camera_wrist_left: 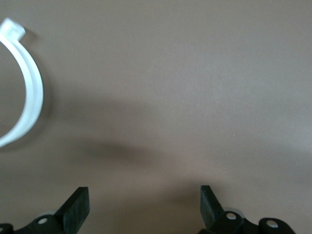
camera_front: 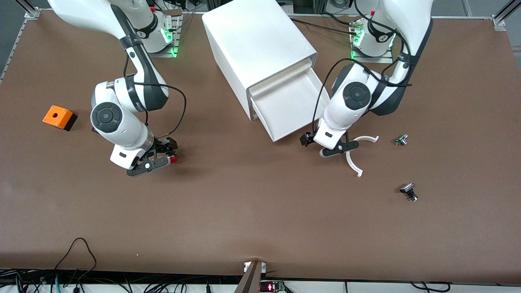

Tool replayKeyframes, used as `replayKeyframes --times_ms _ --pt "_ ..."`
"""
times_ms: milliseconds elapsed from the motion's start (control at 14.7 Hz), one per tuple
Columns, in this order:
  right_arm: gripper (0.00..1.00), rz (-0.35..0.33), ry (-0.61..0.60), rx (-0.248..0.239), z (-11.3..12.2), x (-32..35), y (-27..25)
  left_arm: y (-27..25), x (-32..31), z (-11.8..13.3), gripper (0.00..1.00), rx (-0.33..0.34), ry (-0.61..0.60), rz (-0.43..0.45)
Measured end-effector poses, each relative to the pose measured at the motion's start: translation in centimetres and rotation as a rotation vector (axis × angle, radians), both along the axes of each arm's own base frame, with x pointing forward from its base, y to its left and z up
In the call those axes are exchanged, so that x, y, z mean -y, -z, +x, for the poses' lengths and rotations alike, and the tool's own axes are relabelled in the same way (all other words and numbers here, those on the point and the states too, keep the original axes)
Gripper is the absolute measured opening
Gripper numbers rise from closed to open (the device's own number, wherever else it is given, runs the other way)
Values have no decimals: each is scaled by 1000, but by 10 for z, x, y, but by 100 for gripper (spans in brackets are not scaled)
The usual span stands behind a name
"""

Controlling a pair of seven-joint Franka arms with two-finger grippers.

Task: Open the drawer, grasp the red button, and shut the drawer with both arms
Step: 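Push the drawer shut with the left gripper while the right gripper lowers, then release the red button on the table beside the yellow button, right gripper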

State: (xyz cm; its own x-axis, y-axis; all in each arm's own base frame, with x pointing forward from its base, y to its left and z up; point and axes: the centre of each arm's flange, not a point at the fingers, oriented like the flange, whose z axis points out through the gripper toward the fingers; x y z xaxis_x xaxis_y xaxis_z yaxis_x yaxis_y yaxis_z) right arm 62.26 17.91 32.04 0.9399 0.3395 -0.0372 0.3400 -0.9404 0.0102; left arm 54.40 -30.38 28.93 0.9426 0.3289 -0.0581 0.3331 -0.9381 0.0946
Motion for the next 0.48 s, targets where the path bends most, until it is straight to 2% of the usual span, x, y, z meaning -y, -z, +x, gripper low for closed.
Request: replayKeyframes --times_ms 204,475 --pt "100 3 35 -57 6 -3 -29 8 7 -9 100 -22 -4 9" --pt "100 -8 60 -94 15 -5 -81 23 30 -41 100 -89 37 24"
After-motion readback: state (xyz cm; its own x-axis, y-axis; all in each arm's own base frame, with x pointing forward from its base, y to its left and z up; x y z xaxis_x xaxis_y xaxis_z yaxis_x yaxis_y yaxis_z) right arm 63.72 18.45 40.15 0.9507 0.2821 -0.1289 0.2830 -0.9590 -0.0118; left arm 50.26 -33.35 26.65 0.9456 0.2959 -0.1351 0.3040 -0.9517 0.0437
